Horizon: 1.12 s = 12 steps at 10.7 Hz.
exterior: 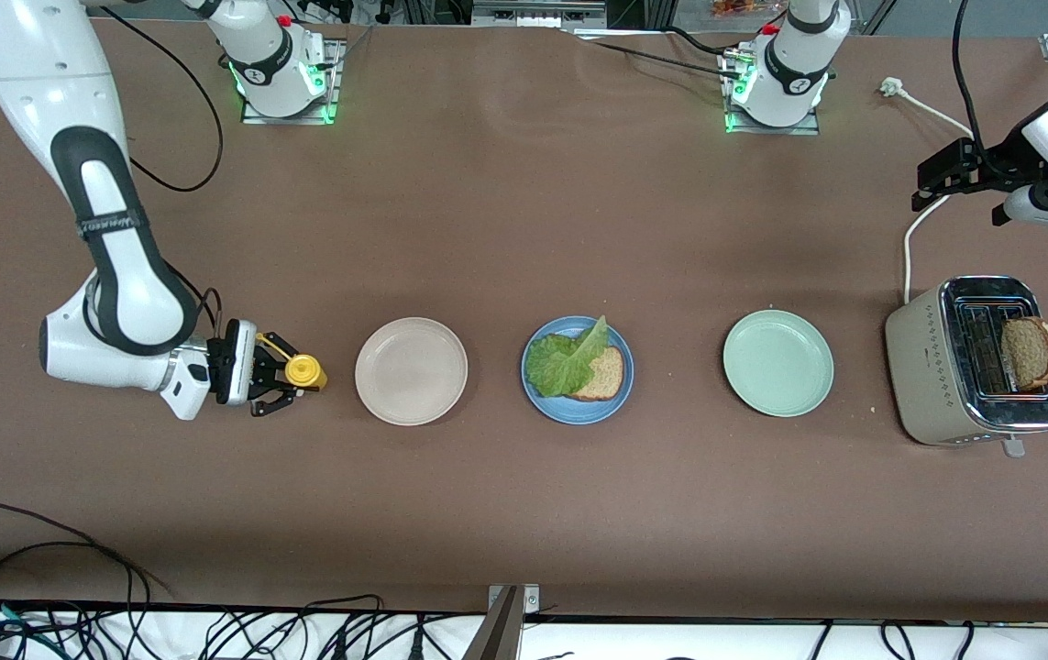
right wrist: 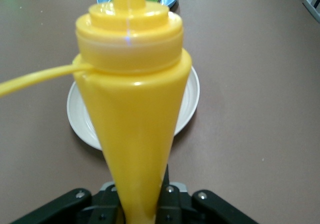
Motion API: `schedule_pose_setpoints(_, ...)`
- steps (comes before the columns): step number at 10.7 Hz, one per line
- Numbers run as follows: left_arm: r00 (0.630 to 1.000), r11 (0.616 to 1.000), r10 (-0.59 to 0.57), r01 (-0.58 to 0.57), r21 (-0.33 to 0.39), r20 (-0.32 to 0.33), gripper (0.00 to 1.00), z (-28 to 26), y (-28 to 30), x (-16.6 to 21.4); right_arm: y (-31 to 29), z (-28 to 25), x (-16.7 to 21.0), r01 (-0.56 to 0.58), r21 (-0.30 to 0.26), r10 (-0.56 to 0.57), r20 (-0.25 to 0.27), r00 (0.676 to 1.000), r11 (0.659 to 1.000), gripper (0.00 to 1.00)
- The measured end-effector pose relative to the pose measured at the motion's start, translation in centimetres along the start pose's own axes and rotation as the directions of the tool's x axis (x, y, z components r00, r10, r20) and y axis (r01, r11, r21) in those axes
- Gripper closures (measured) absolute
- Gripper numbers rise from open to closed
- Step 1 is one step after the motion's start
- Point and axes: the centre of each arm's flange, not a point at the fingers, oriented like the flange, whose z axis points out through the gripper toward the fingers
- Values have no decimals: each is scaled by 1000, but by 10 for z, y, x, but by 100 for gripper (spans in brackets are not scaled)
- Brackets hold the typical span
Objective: Make sandwich in blue plate with both arms
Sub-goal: 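Carry the mustard bottle over the blue plate with the right gripper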
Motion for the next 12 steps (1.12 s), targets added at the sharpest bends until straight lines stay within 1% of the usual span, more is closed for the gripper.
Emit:
schedule_pose_setpoints(1,1000,1000,0,0,0,0,0,0,0,0,-1,-6,21,-29,6,28,48,998,1000,79)
schedule_pose_setpoints(3,1000,1000,-6,6,0,1,0,0,-3,0,-8,-6,67,-106,9,103,163,981,994,79)
schedule_pose_setpoints(5,1000,1000,-11,11,-1,2,0,1,-6,0,-21,9,117,-175,-12,172,265,949,985,79)
schedule_pose_setpoints(7,1000,1000,-11,11,-1,3,0,1,-6,0,-36,32,156,-231,-49,233,354,906,972,79)
schedule_pose_setpoints(9,1000,1000,-11,11,-1,3,0,1,-6,0,-56,60,196,-266,-99,282,435,855,959,79)
schedule_pose_setpoints(10,1000,1000,-11,11,-1,4,0,1,-6,0,-68,74,217,-272,-135,303,483,822,953,79)
schedule_pose_setpoints(12,1000,1000,-13,13,-1,5,0,2,-7,0,-100,105,263,-260,-195,325,587,741,946,79)
